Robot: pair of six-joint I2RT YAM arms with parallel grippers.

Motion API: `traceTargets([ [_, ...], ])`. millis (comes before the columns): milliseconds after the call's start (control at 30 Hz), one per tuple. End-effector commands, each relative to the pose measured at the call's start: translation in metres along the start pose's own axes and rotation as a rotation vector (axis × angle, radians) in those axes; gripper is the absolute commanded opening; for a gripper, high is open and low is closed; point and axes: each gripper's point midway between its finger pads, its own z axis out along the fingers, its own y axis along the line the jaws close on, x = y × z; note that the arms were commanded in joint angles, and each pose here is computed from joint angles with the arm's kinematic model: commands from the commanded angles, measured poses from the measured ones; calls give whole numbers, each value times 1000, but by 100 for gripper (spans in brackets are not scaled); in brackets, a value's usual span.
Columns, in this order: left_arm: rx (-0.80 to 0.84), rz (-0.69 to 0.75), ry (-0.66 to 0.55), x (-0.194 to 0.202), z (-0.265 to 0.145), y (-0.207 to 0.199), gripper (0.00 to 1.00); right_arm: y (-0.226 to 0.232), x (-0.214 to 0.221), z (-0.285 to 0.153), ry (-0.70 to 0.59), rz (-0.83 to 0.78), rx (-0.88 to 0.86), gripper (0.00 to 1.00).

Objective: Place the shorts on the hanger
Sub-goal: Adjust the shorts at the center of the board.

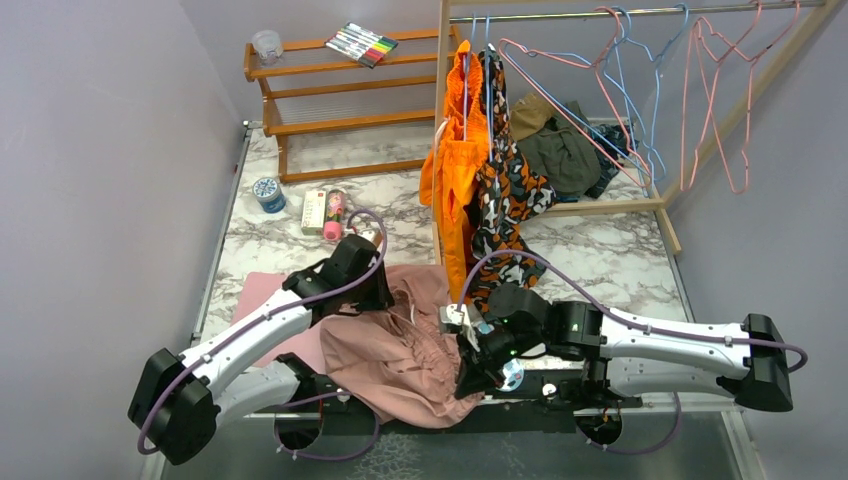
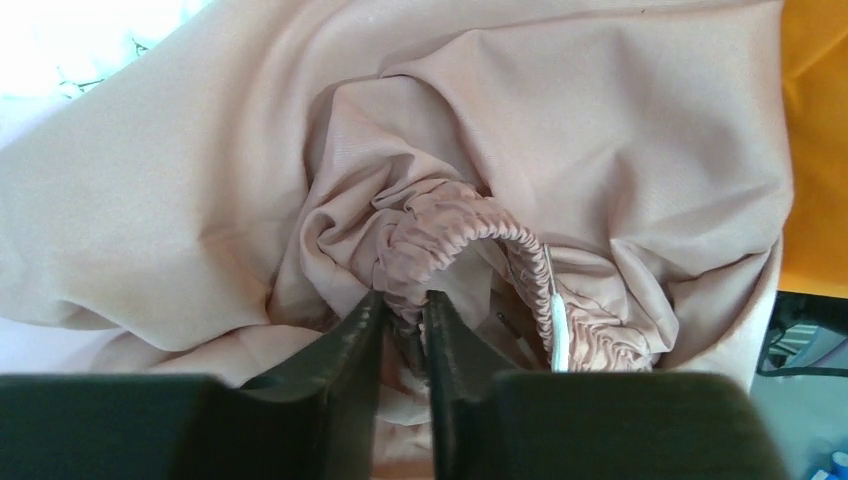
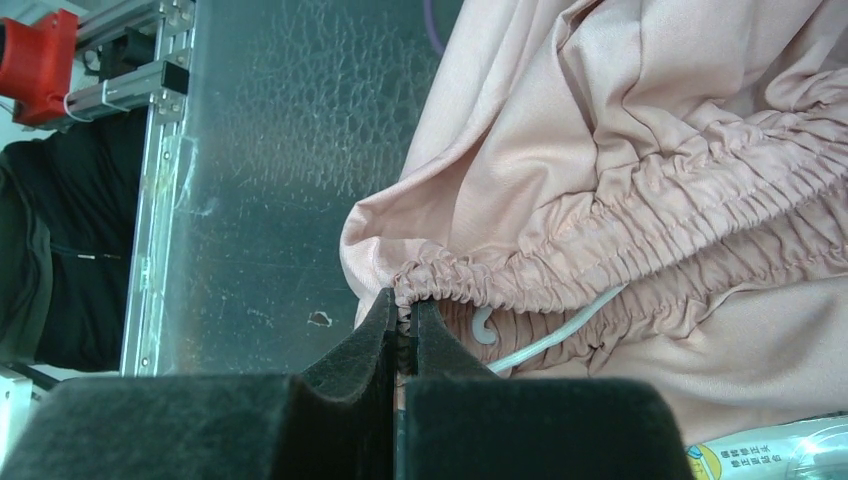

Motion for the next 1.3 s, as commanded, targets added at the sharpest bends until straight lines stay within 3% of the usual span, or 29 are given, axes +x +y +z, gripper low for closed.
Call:
traceTargets([
  [0,35,48,-79,-22,-1,-15,16,7,-17,-7,-50,-42,6,1],
  [100,98,69,-143,-34,-11,-30,0,8,-20,-8,-60,-46,3,1],
  [267,232,175,-317,-70,-68,-65,0,4,-35,-20,-83,-67,86,52],
  [400,355,262,-483,-91,-134,-92,0,3,-73,-52,-171,-158,220,70],
  [567,524,350,-604,-93,-200,-119,0,11,-143,-104,-340,-284,398,72],
  [800,696,448,-667,-92,-250,-150,0,22,-241,-148,-610,-452,551,73],
  [967,768,491,-665,-100,-270,-173,0,12,-281,-138,-588,-478,604,72],
  [1267,792,539,-671,-110,-281,-188,0,-14,-297,-131,-554,-497,722,72],
])
